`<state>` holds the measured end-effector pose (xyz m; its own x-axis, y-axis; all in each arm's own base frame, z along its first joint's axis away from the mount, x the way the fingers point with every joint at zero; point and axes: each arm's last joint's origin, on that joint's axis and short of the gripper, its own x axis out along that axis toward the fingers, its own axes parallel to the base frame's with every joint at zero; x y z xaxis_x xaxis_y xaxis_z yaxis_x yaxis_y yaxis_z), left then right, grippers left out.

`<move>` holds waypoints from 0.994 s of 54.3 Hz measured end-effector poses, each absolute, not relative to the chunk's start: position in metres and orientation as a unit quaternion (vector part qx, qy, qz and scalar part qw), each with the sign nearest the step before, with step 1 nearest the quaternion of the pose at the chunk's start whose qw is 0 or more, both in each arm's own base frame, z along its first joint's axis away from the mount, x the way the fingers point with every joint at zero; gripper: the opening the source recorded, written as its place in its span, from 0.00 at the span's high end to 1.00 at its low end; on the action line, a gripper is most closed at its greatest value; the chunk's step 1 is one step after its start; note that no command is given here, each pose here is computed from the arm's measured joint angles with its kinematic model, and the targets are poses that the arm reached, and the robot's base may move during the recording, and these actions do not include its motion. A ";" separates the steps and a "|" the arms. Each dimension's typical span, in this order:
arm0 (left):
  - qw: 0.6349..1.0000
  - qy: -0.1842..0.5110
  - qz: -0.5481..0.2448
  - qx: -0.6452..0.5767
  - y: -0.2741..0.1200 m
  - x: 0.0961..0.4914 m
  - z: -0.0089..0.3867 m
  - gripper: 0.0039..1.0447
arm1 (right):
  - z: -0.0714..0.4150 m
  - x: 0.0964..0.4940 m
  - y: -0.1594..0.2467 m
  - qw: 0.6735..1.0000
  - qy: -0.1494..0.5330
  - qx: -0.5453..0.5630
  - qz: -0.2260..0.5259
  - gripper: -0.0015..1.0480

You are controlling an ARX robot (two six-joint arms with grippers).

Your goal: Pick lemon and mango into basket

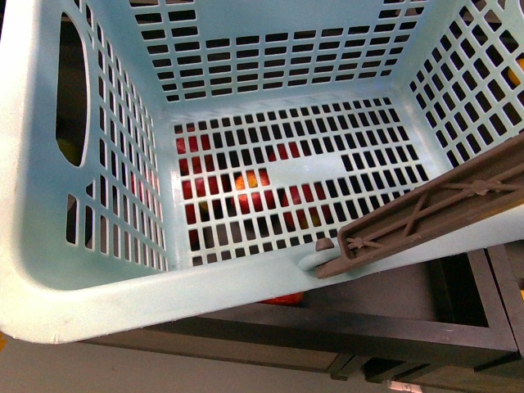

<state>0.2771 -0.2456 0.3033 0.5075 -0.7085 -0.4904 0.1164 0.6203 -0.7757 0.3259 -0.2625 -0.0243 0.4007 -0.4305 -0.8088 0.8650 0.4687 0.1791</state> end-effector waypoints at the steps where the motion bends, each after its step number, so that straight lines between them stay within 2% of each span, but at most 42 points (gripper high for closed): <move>1: 0.794 0.423 -0.260 -0.350 -0.246 0.277 0.303 0.96 | -0.024 0.327 -0.263 0.779 0.356 0.305 -0.416 0.08; 16: 0.795 0.423 -0.260 -0.350 -0.246 0.277 0.303 0.96 | -0.038 0.341 -0.272 0.773 0.369 0.306 -0.415 0.09; 25: 0.794 0.423 -0.260 -0.350 -0.246 0.277 0.303 0.96 | -0.040 0.342 -0.271 0.775 0.372 0.311 -0.405 0.37; 30: 0.794 0.423 -0.260 -0.350 -0.246 0.277 0.303 0.96 | -0.035 0.340 -0.266 0.783 0.369 0.311 -0.392 0.44; 36: 0.795 0.423 -0.260 -0.350 -0.246 0.277 0.303 0.96 | -0.014 0.334 -0.256 0.811 0.358 0.289 -0.363 0.45; 46: 0.795 0.423 -0.260 -0.350 -0.246 0.277 0.303 0.96 | 0.072 0.318 -0.226 0.895 0.299 0.236 -0.232 0.45; 54: 0.794 0.423 -0.260 -0.350 -0.246 0.277 0.303 0.96 | 0.112 0.304 -0.205 0.924 0.269 0.216 -0.166 0.45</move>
